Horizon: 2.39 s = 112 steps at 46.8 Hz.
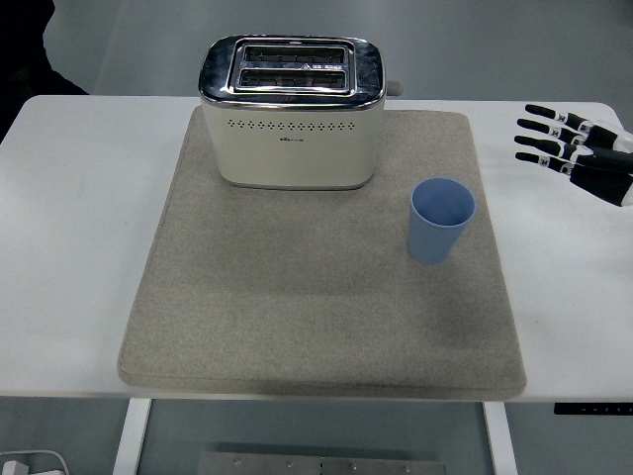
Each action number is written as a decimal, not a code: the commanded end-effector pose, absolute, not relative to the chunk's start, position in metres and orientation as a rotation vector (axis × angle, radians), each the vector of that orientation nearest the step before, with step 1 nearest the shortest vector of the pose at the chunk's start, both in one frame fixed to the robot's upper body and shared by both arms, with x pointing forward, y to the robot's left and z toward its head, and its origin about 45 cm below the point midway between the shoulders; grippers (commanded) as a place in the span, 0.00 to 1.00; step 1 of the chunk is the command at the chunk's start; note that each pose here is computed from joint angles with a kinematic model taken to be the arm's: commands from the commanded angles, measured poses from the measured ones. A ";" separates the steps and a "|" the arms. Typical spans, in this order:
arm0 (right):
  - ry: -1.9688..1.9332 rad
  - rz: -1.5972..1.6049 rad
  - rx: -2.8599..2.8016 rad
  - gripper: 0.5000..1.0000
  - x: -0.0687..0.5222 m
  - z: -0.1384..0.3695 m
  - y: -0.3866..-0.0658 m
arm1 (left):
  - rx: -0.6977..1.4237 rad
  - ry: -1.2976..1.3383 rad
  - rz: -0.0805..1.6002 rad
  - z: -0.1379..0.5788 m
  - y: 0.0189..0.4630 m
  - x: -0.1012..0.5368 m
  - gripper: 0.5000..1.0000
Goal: Put the water cup in front of the bread machine
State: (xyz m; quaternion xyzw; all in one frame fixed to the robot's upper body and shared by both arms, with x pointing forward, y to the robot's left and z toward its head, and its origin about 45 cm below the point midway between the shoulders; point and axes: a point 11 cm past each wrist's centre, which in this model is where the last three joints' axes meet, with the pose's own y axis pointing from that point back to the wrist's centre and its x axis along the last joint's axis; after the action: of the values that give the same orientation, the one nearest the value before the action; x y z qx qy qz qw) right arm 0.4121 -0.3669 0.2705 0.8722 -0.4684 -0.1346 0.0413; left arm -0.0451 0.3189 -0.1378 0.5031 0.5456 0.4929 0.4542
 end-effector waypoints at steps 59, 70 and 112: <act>-1.366 0.008 2.698 0.84 0.357 0.224 -0.328 | 1.246 1.346 1.216 -0.138 0.320 -0.045 1.00; -1.369 -0.021 2.728 0.84 0.352 0.213 -0.305 | 1.247 1.345 1.217 -0.138 0.320 -0.045 1.00; -1.373 -0.038 2.788 0.84 0.356 0.192 -0.257 | 1.255 1.341 1.226 -0.137 0.324 -0.046 1.00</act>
State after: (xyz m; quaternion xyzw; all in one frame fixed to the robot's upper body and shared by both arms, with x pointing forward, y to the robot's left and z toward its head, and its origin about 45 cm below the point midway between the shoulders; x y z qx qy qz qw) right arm 0.3562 -0.2588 0.1922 0.8964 -0.4427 -0.0111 0.0182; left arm -0.0458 0.3237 -0.1375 0.5074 0.5423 0.4957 0.4503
